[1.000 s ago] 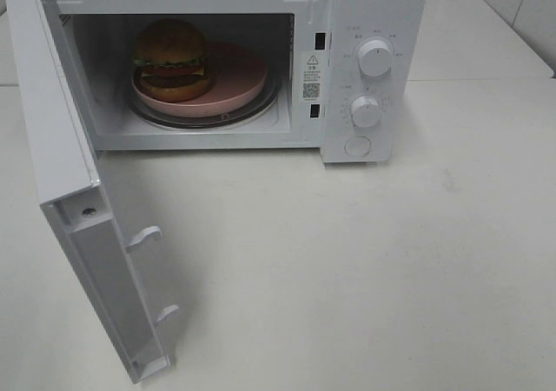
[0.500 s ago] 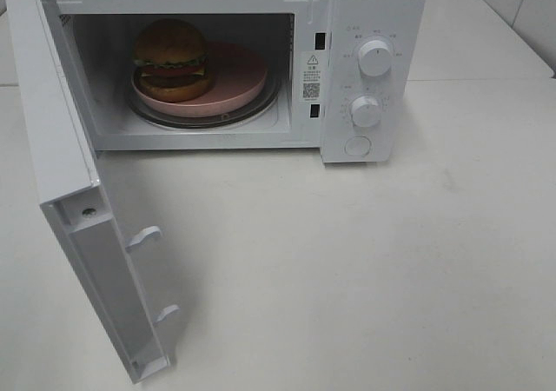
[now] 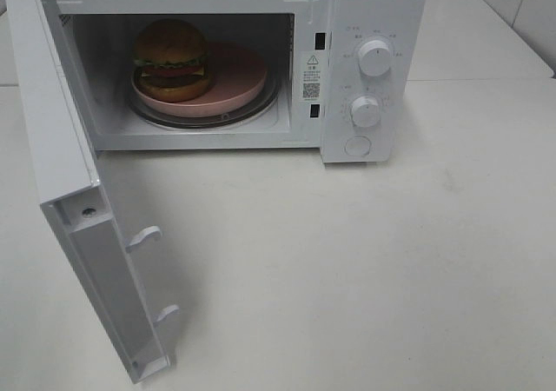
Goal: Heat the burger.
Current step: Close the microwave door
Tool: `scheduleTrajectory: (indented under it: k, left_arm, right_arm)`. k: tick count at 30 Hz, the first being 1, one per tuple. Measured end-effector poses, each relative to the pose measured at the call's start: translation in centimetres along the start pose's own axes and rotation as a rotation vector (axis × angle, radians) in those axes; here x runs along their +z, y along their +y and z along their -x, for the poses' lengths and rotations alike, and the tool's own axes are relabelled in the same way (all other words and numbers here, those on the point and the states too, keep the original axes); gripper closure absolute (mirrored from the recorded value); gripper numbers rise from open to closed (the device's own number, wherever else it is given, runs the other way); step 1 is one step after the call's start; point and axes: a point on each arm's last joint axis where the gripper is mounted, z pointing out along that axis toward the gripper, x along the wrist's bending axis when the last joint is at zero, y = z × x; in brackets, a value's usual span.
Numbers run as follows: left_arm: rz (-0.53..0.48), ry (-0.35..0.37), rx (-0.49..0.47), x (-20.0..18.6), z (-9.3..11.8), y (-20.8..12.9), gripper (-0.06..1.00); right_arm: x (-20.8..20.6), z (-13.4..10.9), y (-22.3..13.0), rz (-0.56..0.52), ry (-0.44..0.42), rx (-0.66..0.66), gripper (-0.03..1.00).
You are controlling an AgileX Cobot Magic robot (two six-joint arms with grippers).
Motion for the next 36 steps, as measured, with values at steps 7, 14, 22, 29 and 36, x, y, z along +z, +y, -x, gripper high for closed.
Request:
scheduleTrajectory:
  k: [7,14,22,29,36]
  left_arm:
    - [0.000,0.000,0.000,0.0,0.0,0.0,-0.04]
    - [0.002,0.000,0.000,0.0,0.0,0.0,0.06]
    - [0.004,0.003,-0.006,0.6,0.0,2.0,0.37]
    - [-0.004,0.011,-0.017,2.7,-0.2,3.8,0.78]
    - [0.022,0.021,0.010,4.8,-0.5,5.0,0.94]
  right_arm:
    - [0.0,0.0,0.0,0.000,0.001,0.000,0.21]
    - [0.0,0.0,0.0,0.000,0.001,0.000,0.21]
    - [0.0,0.0,0.0,0.000,0.001,0.000,0.21]
    - [0.0,0.0,0.0,0.000,0.001,0.000,0.21]
    - [0.0,0.0,0.0,0.000,0.001,0.000,0.21]
